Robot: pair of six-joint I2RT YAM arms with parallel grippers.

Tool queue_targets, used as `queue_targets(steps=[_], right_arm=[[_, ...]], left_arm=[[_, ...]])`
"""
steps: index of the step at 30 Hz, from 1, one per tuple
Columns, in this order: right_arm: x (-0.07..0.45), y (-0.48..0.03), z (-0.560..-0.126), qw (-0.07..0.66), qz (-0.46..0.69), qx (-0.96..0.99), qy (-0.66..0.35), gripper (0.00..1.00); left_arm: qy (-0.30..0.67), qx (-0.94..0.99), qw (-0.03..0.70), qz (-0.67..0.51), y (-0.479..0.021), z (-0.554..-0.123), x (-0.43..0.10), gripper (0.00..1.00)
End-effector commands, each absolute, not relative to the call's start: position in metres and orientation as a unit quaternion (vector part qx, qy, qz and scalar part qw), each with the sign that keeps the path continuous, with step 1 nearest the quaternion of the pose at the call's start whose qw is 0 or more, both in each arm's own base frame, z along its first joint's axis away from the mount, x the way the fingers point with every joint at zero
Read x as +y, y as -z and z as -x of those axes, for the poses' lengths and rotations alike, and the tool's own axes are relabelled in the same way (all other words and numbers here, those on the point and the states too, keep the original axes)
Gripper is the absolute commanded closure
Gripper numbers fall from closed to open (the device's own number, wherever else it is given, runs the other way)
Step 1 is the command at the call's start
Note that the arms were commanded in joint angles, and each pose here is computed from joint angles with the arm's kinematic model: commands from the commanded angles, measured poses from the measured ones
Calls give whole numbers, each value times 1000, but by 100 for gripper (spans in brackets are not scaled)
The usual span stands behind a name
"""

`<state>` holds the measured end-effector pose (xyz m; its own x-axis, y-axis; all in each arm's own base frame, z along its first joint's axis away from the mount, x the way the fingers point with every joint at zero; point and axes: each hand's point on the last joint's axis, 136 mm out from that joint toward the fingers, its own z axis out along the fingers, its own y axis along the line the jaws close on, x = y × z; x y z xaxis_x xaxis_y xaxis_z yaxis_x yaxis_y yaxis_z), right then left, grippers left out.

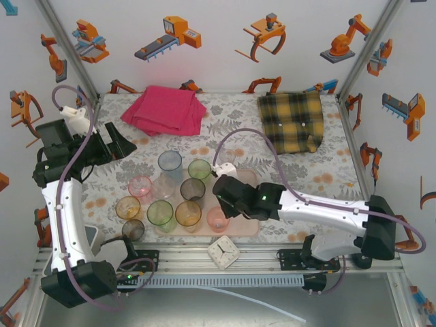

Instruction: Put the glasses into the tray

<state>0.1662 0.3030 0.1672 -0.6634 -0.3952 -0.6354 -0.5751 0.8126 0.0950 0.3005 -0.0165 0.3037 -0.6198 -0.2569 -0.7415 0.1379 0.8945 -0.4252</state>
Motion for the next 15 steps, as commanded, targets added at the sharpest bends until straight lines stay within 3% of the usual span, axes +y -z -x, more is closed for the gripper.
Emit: queue_targets(steps=[1,7,15], right_arm=[[290,-210,-178,368,263,883,-128,64],[281,-258,-193,435,250,856,-122,62],[262,-286,-198,476,232,840,-123,62]], left_arm=[[223,868,443,29,-308,-299,-16,3],[208,868,450,27,-314,-297,-13,3],[193,878,437,32,-312,-302,-6,3]])
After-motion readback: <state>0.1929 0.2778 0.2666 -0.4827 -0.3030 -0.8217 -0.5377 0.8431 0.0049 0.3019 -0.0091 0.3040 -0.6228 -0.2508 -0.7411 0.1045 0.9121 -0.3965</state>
